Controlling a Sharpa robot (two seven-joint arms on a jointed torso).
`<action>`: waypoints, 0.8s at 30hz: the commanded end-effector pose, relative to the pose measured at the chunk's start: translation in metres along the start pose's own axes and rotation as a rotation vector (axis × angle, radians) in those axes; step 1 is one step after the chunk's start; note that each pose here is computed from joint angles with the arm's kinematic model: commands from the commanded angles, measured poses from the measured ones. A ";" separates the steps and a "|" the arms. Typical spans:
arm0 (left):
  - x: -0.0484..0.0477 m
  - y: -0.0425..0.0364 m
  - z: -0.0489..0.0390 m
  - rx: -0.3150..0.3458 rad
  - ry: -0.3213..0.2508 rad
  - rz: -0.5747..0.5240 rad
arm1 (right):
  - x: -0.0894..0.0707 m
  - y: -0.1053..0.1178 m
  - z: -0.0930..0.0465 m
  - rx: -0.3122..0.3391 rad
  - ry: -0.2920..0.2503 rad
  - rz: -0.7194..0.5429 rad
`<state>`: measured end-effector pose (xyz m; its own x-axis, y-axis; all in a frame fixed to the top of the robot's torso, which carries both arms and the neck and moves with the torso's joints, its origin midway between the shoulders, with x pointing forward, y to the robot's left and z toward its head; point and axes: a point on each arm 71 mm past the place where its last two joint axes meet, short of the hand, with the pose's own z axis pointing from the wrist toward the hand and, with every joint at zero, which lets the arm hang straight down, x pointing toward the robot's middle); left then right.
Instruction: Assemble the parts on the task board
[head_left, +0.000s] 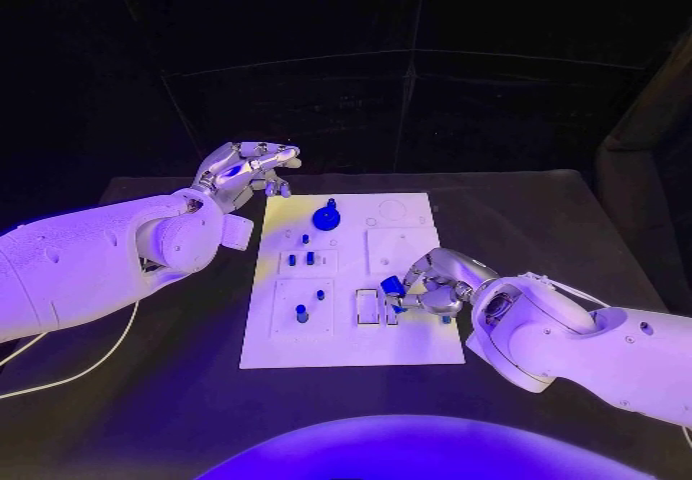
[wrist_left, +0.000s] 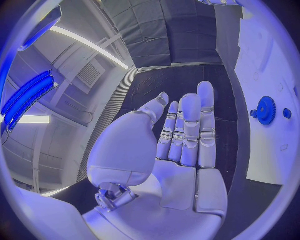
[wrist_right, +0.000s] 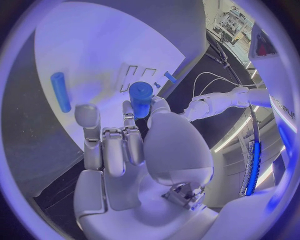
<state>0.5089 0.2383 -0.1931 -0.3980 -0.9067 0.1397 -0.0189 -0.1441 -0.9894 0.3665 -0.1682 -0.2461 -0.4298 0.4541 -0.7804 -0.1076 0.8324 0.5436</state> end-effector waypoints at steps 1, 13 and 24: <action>0.0026 -0.0009 0.0006 0.004 0.015 -0.010 | 0.008 0.003 0.005 0.019 0.077 0.008; 0.0036 -0.0009 0.0007 0.003 0.019 -0.012 | 0.022 0.013 0.016 0.048 0.155 -0.021; 0.0041 -0.0009 0.0009 0.003 0.020 -0.013 | 0.023 0.017 0.023 0.043 0.122 -0.033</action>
<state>0.5083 0.2362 -0.1931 -0.4045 -0.9033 0.1427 -0.0220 -0.1464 -0.9890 0.3748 -0.1354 -0.2626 -0.5429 0.3922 -0.7426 -0.0865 0.8534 0.5140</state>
